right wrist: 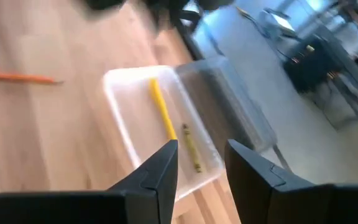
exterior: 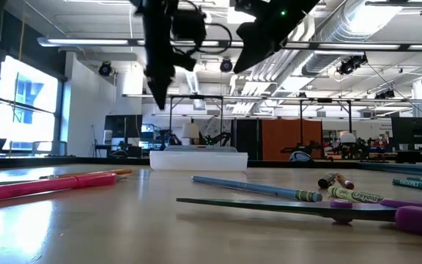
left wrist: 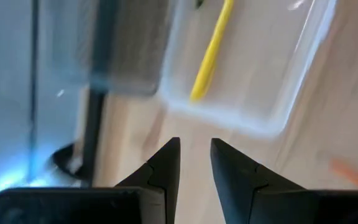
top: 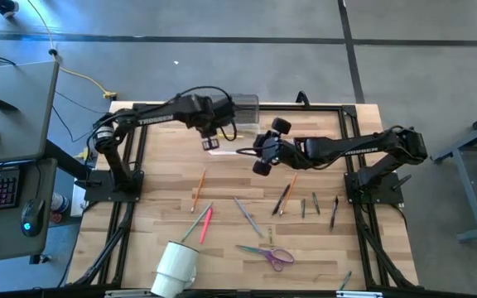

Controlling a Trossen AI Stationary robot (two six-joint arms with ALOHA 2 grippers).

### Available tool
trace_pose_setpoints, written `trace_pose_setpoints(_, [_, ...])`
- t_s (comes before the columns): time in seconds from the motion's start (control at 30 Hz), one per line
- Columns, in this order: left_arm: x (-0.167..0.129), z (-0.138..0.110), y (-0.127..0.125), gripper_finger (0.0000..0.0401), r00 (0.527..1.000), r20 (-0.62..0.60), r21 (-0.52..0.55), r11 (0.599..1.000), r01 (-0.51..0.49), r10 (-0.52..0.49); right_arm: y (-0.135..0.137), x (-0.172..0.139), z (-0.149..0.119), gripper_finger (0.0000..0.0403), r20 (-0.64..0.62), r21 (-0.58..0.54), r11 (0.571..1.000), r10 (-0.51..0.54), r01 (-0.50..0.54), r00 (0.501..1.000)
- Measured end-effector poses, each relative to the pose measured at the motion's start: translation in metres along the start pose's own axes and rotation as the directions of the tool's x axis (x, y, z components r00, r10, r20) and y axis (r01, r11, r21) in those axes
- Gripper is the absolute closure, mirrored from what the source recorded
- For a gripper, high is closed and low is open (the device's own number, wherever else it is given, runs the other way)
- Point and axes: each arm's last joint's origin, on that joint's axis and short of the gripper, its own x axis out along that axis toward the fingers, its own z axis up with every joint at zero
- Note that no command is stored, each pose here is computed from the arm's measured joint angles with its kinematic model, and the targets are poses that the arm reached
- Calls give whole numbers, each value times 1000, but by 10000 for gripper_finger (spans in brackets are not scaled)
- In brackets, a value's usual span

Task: Pick & place school supplies into a supply box
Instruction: Put the right black pen into the supply box

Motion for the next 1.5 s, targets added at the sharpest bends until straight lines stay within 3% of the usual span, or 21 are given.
trace_pose_setpoints(0.13, [-47,-13,16,277,997,-73,-108,994,-25,17,1,0,2,285,22,-39,998,45,-44,999])
trace_pose_setpoints(0.27, [-77,-37,23,277,998,-63,-251,968,-30,14,2,1,3,285,34,25,995,91,-92,995])
trace_pose_setpoints(0.43, [-100,-90,19,277,999,31,-413,911,-10,26,3,3,-2,285,7,158,981,110,-110,994])
trace_pose_setpoints(0.6, [-77,-140,-18,277,980,199,-606,783,140,-21,9,9,-22,285,-61,134,987,100,-91,993])
trace_pose_setpoints(0.73, [-44,-172,-52,277,936,294,-694,629,350,-195,9,15,-35,285,-91,65,995,81,-75,993])
trace_pose_setpoints(0.8, [-30,-183,-66,277,903,306,-701,571,428,-300,7,18,-40,285,-103,65,996,74,-67,992])
trace_pose_setpoints(0.87, [-19,-191,-75,277,869,285,-698,534,478,-404,4,22,-44,285,-118,66,996,64,-57,991])
trace_pose_setpoints(1.0, [-6,-200,-87,277,806,220,-687,500,528,-549,-4,28,-51,285,-151,73,997,44,-33,988])
trace_pose_setpoints(1.07, [-4,-201,-88,277,790,214,-683,490,542,-575,-9,31,-53,285,-161,83,996,32,-19,986])
trace_pose_setpoints(1.13, [0,-201,-90,277,796,191,-680,507,529,-575,-13,33,-54,285,-167,107,994,27,-10,986])
trace_pose_setpoints(1.33, [6,-201,-90,277,850,138,-634,614,470,-507,-15,36,-52,285,-147,141,989,71,-50,987])
trace_pose_setpoints(1.5, [10,-202,-88,277,907,94,-612,694,378,-411,-16,37,-42,285,-47,144,988,66,-59,997])
